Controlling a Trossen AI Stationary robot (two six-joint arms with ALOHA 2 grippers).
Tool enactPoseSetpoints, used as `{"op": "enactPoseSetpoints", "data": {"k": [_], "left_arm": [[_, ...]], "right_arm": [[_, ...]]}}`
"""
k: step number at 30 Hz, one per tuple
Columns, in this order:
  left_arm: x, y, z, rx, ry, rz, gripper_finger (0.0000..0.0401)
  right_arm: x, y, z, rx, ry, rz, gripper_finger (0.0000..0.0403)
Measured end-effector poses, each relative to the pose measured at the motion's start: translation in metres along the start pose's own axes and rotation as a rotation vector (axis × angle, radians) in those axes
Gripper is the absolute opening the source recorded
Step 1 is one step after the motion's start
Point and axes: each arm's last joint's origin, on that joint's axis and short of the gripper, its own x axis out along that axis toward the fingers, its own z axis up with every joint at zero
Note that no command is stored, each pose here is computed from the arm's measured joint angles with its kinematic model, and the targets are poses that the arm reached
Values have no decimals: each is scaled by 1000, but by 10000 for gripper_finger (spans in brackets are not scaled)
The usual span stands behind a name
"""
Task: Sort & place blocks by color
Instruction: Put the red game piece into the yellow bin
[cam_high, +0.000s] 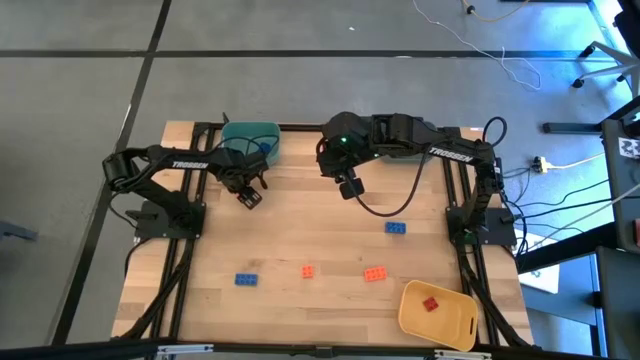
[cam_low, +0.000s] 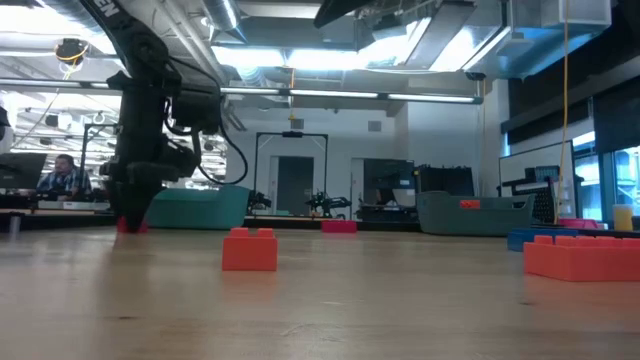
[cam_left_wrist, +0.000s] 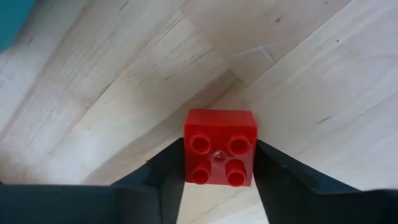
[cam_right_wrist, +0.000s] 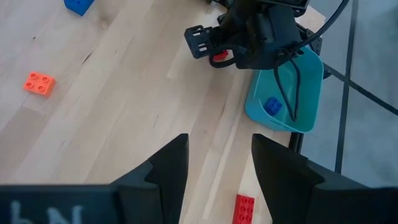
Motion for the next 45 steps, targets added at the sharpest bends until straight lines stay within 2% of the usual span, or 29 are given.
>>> {"op": "enactPoseSetpoints", "data": {"k": [4, 10, 13, 18, 25, 32, 37, 45], "left_arm": [[0, 0, 0, 2, -2, 4, 128], [-1, -1, 1, 0, 8, -42, 128], [-8, -4, 6, -4, 2, -98, 128], [-39, -10, 19, 26, -80, -272, 128], [-121, -17, 34, 89, -351, -487, 128], [-200, -27, 34, 158, -579, -720, 128], [-228, -42, 32, 221, -657, -845, 128], [-231, -61, 30, 237, -639, -910, 128]], "right_arm": [[0, 0, 0, 0, -4, -3, 177], [0, 0, 0, -3, -3, -3, 177], [0, 0, 0, -53, 0, -1, 177], [0, 0, 0, -113, 2, 1, 177], [0, 1, 0, -207, 1, 17, 177], [0, 2, 1, -289, -43, 49, 177], [0, 2, 6, -362, -94, 39, 177], [-1, 10, 18, -482, -156, 7, 177]]}}
